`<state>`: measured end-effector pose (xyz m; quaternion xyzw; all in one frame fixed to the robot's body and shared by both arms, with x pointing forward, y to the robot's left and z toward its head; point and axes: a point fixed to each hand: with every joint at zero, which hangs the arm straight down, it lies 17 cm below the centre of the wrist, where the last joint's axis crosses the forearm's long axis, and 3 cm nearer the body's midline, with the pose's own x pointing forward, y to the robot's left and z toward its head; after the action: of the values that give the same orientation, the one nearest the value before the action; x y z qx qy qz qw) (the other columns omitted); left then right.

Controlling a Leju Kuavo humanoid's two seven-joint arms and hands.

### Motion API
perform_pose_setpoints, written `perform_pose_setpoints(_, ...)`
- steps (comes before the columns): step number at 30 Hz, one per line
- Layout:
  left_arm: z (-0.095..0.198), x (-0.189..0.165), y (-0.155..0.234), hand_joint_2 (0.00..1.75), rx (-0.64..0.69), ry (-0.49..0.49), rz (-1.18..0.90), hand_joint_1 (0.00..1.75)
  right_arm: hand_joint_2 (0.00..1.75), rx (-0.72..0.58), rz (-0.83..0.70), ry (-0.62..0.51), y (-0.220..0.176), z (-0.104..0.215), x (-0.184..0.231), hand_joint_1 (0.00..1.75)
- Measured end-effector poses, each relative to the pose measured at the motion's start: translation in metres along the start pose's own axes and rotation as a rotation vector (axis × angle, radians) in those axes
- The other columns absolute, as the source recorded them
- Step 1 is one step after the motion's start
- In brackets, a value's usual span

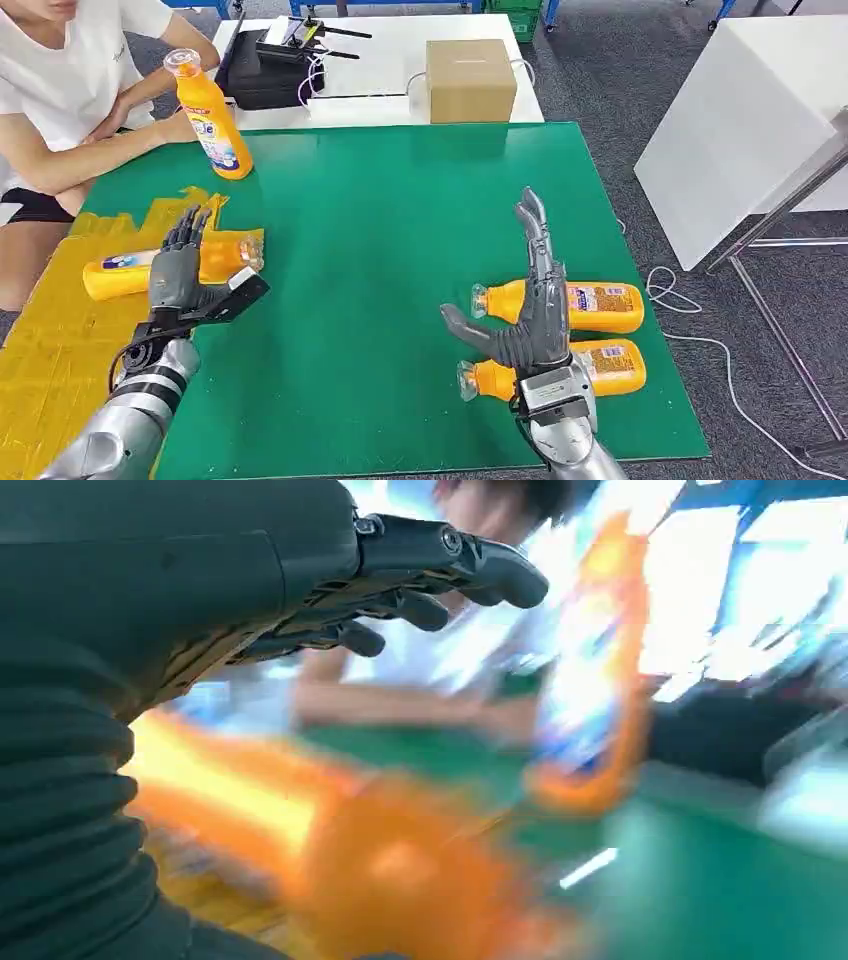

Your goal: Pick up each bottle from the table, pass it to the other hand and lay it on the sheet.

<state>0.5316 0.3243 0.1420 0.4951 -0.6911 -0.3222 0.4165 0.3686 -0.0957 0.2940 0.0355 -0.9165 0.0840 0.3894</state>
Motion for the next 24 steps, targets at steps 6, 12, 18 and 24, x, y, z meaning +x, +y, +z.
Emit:
perform_pose_setpoints(6, -0.022, 0.050, 0.105, 1.75, 0.388, -0.053, 0.183, 0.00, 1.75, -0.034, 0.099, -0.007, -0.010, 0.002, -0.002, 0.00)
perform_pose_setpoints(12, -0.021, 0.082, 0.180, 1.75, 0.590, -0.106, 0.225, 0.00, 1.75, -0.055, 0.148, -0.005, -0.018, 0.004, -0.004, 0.00)
perform_pose_setpoints(18, -0.019, 0.074, 0.192, 1.75, 0.616, 0.002, 0.528, 0.00, 1.75, -0.064, 0.212, -0.015, -0.023, 0.006, -0.001, 0.00)
perform_pose_setpoints(24, -0.008, 0.098, 0.177, 1.75, 0.503, -0.045, 0.832, 0.00, 1.75, -0.070, 0.288, -0.006, -0.034, 0.014, -0.002, 0.00)
